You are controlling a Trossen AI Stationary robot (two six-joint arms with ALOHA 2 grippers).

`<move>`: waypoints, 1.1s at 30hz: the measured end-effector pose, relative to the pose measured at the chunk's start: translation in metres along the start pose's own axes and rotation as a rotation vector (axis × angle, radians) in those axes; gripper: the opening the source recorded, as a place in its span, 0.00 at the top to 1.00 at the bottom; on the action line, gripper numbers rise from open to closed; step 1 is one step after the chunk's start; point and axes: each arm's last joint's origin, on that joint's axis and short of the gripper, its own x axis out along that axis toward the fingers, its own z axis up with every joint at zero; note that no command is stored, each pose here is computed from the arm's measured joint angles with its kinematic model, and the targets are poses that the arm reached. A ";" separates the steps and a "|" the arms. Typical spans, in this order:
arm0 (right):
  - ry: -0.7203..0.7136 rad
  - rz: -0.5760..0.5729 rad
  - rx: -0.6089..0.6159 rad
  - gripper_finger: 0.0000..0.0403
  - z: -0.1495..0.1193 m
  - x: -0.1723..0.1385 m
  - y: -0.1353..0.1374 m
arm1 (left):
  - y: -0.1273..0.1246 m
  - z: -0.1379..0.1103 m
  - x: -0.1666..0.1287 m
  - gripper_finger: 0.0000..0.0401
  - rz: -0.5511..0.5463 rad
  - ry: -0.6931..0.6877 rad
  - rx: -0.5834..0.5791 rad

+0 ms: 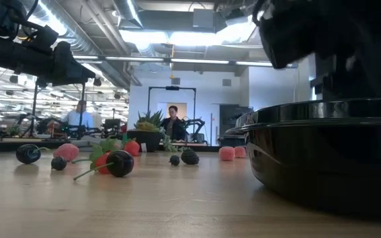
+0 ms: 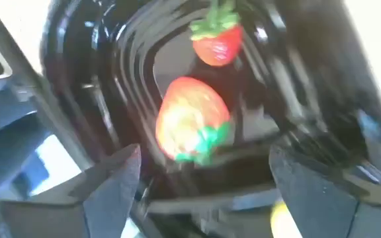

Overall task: Pick and placing Produce into tupperware
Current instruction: Put the pink peach into the black bin

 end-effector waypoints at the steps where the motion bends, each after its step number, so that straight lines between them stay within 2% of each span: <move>1: 0.016 0.003 0.024 0.16 0.004 -0.011 -0.001 | 0.000 0.000 0.000 0.45 0.000 0.000 0.000; 5: -0.060 0.019 0.034 0.16 0.024 -0.058 -0.004 | 0.000 0.000 0.000 0.45 0.000 0.000 0.000; 8: -0.221 -0.012 -0.016 0.16 0.044 -0.092 -0.010 | 0.000 0.000 0.000 0.45 0.000 0.000 0.000; 11: -0.371 -0.080 0.029 0.16 0.065 -0.122 -0.020 | 0.000 0.000 0.000 0.45 0.000 0.000 0.000; 16: -0.477 -0.139 0.008 0.16 0.093 -0.148 -0.047 | 0.000 0.000 0.000 0.45 0.000 0.000 0.000; 20: -0.473 -0.174 0.070 0.16 0.108 -0.147 -0.073 | 0.000 0.000 0.000 0.45 0.000 0.000 0.000; 25: -0.418 -0.235 0.139 0.16 0.129 -0.113 -0.107 | 0.000 0.000 0.000 0.45 0.000 0.000 0.000; 28: -0.406 -0.253 0.093 0.16 0.139 -0.092 -0.117 | 0.000 0.000 0.000 0.45 0.000 0.000 0.000; 33: -0.349 -0.273 0.103 0.16 0.147 -0.070 -0.124 | 0.000 0.000 0.000 0.45 0.000 0.000 0.000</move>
